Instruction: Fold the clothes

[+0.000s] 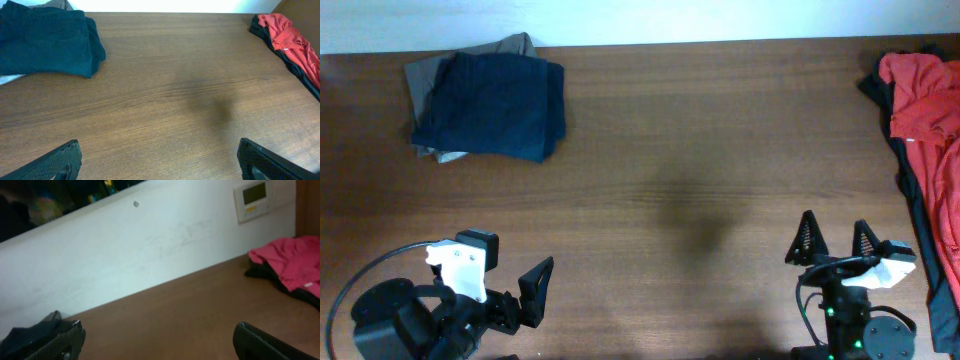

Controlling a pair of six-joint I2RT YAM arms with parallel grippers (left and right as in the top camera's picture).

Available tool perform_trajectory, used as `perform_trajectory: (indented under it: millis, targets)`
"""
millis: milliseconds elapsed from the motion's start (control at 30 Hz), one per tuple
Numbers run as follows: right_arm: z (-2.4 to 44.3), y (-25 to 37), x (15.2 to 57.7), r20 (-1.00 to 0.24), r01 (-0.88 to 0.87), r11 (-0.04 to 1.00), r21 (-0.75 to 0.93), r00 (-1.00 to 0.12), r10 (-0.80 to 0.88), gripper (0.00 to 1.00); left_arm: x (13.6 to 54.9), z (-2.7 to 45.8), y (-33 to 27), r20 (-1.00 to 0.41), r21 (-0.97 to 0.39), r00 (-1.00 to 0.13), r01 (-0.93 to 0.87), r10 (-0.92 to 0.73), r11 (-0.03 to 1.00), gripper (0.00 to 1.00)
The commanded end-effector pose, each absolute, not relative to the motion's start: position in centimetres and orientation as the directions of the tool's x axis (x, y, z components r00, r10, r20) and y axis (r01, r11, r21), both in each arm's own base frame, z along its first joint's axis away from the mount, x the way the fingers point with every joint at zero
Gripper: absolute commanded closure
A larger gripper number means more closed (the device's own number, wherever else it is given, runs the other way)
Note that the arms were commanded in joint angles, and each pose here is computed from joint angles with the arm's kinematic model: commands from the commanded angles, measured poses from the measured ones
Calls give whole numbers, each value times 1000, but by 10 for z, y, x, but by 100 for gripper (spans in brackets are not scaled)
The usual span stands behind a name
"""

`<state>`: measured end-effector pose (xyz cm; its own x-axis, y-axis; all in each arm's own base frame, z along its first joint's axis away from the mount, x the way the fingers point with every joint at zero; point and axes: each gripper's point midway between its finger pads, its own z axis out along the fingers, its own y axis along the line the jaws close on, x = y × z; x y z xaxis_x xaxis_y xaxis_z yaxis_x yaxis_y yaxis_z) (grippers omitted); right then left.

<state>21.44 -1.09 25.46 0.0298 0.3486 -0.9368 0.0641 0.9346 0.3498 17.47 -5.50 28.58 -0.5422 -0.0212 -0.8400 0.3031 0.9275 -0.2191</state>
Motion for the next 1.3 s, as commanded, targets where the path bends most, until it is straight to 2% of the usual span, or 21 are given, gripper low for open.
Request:
perform_trajectory:
  millis: [0, 267, 400, 667, 900, 1267]
  targets:
    - [246, -8, 222, -941, 36, 941, 336, 51, 334, 1, 173, 286, -58, -846, -215, -534, 324, -10, 921, 1]
    - [241, 2, 235, -942, -54, 954, 295, 148, 300, 1, 173, 286, -58, -846, -215, -534, 324, -10, 921, 1]
    - [227, 7, 240, -944, -92, 957, 275, 162, 286, 1, 173, 286, -58, -846, -215, -534, 324, -10, 921, 1]
    - [202, 4, 245, -969, -67, 973, 220, 97, 226, 1, 173, 286, -58, -846, -215, -534, 324, -10, 921, 1]
    - [156, -1, 246, -973, 5, 977, 215, -80, 215, 1, 173, 286, -58, -846, -215, -534, 324, -10, 921, 1]
    - [157, -1, 246, -978, 6, 981, 196, -74, 196, 1, 173, 286, -58, -846, -215, -534, 324, -10, 921, 1]
